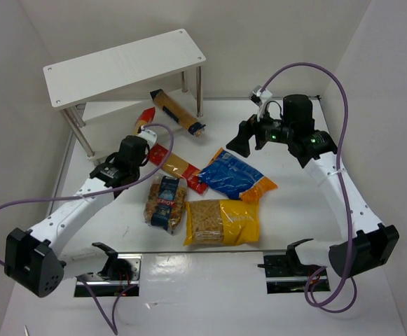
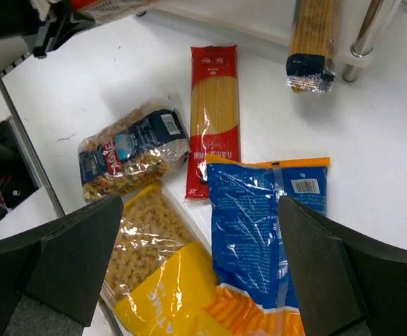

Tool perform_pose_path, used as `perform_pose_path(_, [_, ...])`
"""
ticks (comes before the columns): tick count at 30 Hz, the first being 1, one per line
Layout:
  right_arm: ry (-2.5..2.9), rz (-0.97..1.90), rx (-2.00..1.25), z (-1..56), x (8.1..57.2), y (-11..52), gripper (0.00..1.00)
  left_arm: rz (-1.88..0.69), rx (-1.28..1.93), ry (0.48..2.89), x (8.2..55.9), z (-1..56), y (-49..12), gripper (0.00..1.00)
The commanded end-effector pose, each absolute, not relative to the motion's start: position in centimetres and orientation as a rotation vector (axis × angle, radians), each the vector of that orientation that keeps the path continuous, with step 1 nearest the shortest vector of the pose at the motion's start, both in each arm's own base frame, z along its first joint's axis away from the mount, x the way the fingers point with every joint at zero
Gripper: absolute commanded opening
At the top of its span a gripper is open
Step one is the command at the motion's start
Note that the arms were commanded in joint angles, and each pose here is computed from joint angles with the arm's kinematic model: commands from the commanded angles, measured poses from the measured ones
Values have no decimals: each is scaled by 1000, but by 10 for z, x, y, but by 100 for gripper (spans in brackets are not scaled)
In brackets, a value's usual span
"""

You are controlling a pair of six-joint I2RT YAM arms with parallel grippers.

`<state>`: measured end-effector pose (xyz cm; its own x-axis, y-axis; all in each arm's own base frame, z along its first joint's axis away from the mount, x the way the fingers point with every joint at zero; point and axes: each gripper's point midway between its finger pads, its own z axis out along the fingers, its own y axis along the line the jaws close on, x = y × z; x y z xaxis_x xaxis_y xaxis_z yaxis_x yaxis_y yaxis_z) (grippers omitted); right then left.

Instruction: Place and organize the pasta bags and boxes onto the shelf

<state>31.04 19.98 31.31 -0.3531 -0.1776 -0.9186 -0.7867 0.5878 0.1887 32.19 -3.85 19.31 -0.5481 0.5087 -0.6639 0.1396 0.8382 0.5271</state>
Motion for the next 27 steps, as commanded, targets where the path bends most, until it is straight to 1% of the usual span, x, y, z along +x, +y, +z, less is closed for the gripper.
perform_pose_path(1, [1775, 767, -794, 325, 314, 196, 100, 707, 274, 1928, 347, 241, -30, 0])
perform_pose_path(5, [1788, 777, -813, 314, 315, 196, 100, 881, 281, 1926, 353, 231, -27, 0])
perform_pose_path(11, [1813, 775, -829, 297, 312, 192, 100, 1066, 297, 1915, 363, 224, -28, 0])
perform_pose_path(17, [1799, 774, -858, 293, 309, 190, 100, 1156, 318, 1914, 379, 219, -36, 0])
perform_pose_path(23, [1803, 773, -860, 288, 308, 186, 100, 1228, 297, 1873, 386, 242, -36, 1])
perform_pose_path(27, [1799, 782, -865, 288, 306, 187, 100, 1320, 290, 1891, 393, 234, -22, 2])
